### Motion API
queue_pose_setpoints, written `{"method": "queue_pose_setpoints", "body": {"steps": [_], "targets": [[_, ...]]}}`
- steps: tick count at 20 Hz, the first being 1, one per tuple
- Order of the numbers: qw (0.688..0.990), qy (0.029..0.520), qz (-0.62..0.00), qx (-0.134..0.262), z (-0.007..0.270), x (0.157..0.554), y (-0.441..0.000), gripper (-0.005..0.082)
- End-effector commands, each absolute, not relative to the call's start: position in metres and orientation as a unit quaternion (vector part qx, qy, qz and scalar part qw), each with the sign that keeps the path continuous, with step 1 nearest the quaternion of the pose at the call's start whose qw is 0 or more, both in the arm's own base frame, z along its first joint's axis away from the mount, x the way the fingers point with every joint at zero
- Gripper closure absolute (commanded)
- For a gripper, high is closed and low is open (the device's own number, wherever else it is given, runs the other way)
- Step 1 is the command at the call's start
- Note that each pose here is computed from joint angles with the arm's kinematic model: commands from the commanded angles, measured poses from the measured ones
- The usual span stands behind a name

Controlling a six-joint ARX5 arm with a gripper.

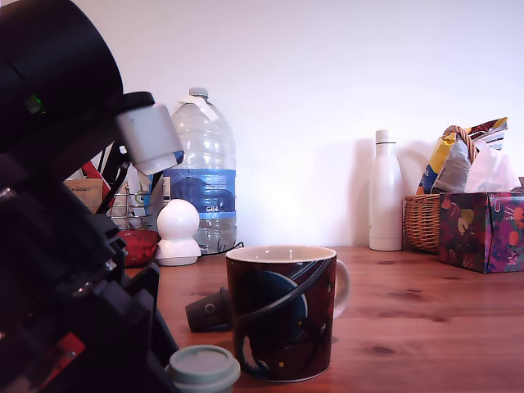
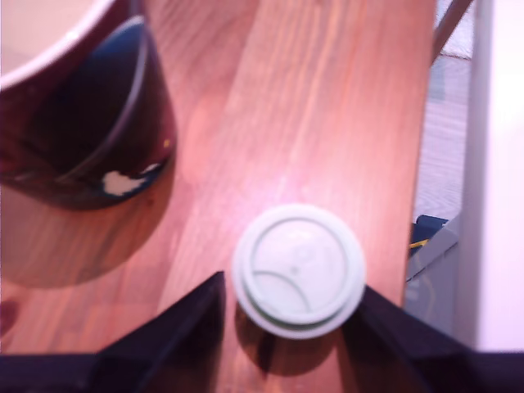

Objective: Pick up the coffee capsules from the table one by one and drop them inside the nearest coffee cup

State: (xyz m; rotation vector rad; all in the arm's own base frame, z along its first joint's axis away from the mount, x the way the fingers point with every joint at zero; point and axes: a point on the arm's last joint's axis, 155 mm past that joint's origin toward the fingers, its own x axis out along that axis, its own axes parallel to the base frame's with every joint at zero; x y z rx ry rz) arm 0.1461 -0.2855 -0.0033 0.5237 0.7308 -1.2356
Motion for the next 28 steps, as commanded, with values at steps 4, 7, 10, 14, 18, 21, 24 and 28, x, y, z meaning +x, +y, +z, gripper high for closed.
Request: {"method": "queue_pose_setpoints", "body": {"steps": [4,7,10,14,18,21,24,28], "targets": [[0.719,0.326,-0.564,0.242,-0.003,0.145,-0.287,0.0631],[0.719,0.327,-0.564,0.242,-0.003,0.145,-0.287,0.0664],[0.719,0.326,-0.564,0.242,-0.003,0.145,-0.287,0.0665],[0.723,0.3,-0.58,0.227,0.01,0.146,-0.298,0.0665],[0.711,0.278,-0.613,0.202,0.03,0.135,-0.308,0.0665],[0.715,0.255,-0.622,0.191,0.048,0.134,-0.312,0.0665],[0.727,0.218,-0.625,0.183,0.072,0.137,-0.315,0.0665],[0.758,0.174,-0.602,0.179,0.102,0.151,-0.311,0.0665]]}}
